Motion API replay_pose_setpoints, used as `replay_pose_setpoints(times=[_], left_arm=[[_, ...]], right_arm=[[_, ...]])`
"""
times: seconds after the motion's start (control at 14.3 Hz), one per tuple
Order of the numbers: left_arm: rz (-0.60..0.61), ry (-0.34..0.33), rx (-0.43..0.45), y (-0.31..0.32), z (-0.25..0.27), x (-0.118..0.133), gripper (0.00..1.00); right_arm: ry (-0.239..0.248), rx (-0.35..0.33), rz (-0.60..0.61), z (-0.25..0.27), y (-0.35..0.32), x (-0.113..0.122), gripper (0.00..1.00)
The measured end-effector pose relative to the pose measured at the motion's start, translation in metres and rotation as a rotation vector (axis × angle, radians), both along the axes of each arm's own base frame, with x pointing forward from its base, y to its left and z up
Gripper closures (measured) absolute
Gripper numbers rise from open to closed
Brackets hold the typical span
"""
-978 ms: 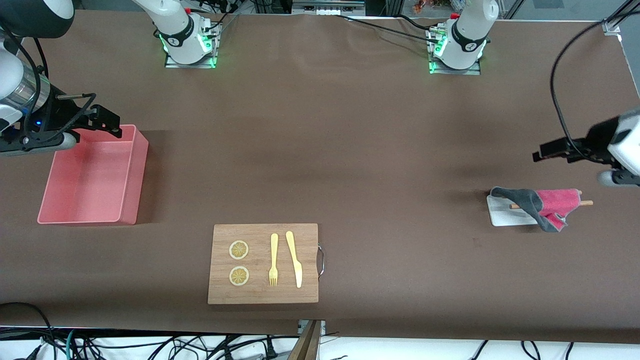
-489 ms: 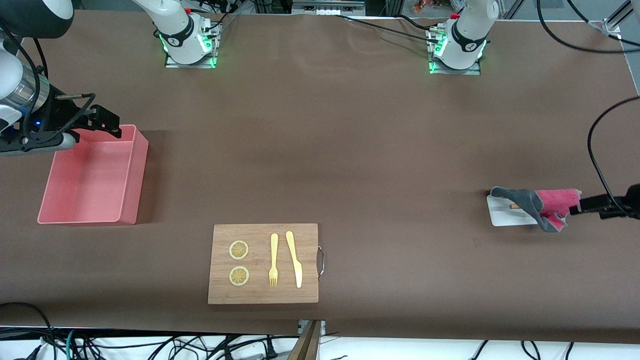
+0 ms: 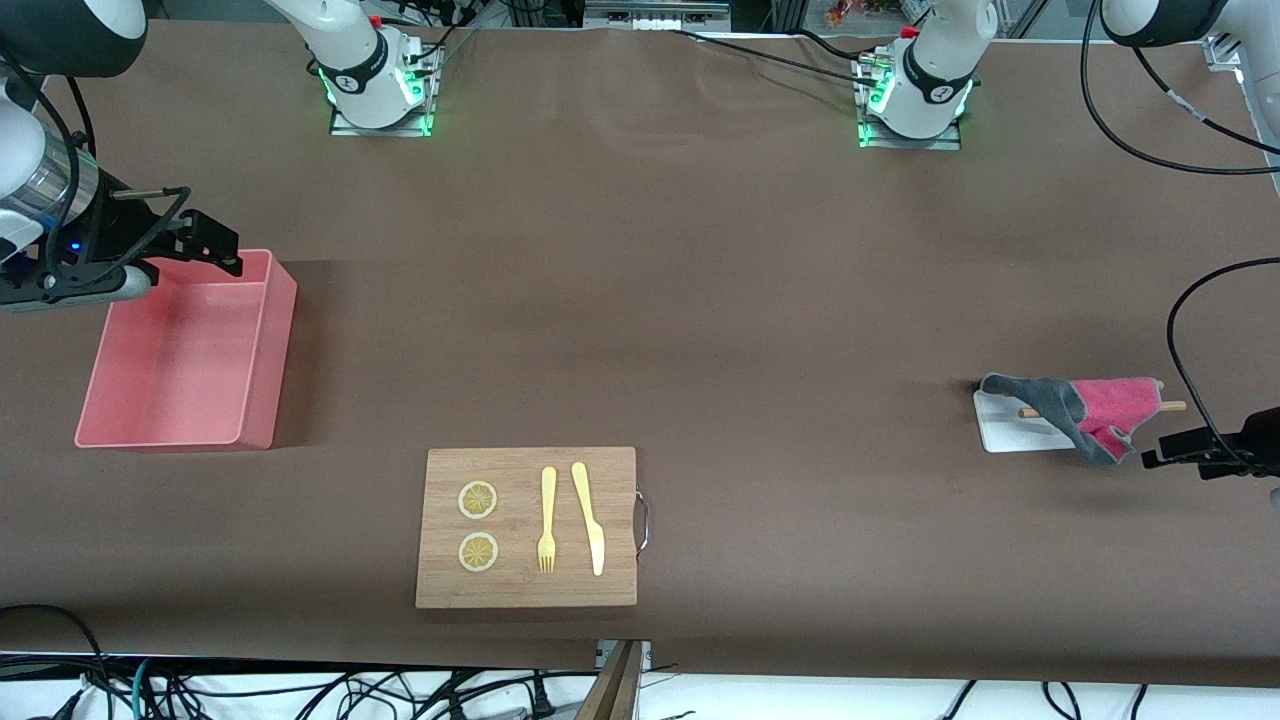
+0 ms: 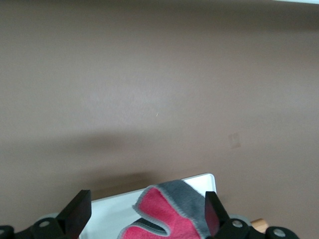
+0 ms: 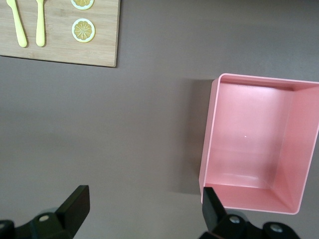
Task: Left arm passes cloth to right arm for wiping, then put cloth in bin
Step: 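Lower the left gripper onto the grey-pink cloth on the chopstick rest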
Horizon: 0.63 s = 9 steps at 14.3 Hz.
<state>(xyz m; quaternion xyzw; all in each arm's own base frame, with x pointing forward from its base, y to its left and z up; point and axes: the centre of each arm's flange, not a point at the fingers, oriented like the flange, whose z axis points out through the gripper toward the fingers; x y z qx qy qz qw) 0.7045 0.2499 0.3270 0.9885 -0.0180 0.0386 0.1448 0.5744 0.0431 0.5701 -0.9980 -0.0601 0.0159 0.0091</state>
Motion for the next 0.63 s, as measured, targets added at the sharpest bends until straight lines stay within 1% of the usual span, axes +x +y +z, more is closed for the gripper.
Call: replay_pose_setpoints(times=[0.21, 0.42, 0.49, 0.56, 0.63], left_arm=[[0.046, 0.021, -0.083, 0.024, -0.041, -0.011, 0.0], [0.07, 0.01, -0.139, 0.023, -0.049, -0.011, 0.02], [0.07, 0.01, -0.146, 0.021, -0.049, -0.01, 0.12], [0.069, 0.014, -0.151, 0.02, -0.051, -0.01, 0.17], [0.069, 0.025, -0.159, 0.019, -0.055, -0.012, 0.19]], right_arm=[[0.0, 0.0, 0.0, 0.0, 0.0, 0.0, 0.0], [0.0, 0.0, 0.0, 0.0, 0.0, 0.0, 0.0], [0.0, 0.0, 0.0, 0.0, 0.0, 0.0, 0.0], [0.0, 0.0, 0.0, 0.0, 0.0, 0.0, 0.0], [0.0, 0.0, 0.0, 0.0, 0.0, 0.0, 0.0]])
